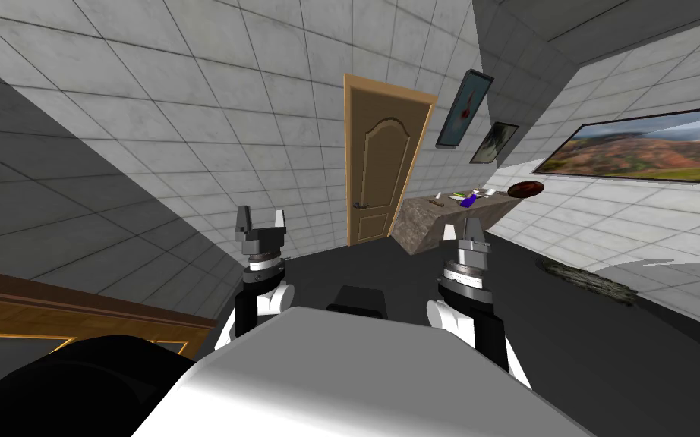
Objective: Pull the door open
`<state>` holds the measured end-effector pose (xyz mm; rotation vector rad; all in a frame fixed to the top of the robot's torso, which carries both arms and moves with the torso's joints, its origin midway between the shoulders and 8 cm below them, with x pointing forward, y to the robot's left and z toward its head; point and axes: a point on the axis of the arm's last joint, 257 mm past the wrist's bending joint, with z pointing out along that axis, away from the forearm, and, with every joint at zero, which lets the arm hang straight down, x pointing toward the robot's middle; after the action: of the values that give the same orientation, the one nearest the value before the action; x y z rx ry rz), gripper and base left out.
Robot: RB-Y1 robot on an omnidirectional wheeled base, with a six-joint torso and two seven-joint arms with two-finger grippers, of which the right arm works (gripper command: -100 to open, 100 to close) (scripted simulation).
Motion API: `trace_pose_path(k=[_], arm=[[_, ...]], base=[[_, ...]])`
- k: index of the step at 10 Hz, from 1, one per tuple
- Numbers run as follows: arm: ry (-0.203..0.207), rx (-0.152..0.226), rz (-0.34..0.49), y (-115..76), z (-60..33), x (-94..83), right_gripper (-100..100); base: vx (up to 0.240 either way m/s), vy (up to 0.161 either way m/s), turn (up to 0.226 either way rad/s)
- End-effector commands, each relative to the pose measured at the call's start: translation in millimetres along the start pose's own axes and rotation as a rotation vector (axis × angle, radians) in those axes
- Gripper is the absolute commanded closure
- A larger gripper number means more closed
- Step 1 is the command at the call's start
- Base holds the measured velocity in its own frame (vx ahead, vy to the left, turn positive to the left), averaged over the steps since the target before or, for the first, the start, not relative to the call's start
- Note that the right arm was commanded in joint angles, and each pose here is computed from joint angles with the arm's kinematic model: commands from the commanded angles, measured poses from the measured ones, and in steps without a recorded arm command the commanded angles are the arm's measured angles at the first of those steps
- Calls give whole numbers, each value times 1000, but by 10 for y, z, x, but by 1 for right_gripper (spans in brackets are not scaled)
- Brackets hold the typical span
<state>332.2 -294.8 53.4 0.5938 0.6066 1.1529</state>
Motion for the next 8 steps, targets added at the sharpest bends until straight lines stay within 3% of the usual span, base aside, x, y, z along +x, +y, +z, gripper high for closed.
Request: trace_pose_path(k=[1, 8], arm=[[13, 13, 8, -103, -16, 42, -100], [68, 74, 44, -565, -109, 221, -100]], base=[[75, 11, 45], [123, 18, 37]])
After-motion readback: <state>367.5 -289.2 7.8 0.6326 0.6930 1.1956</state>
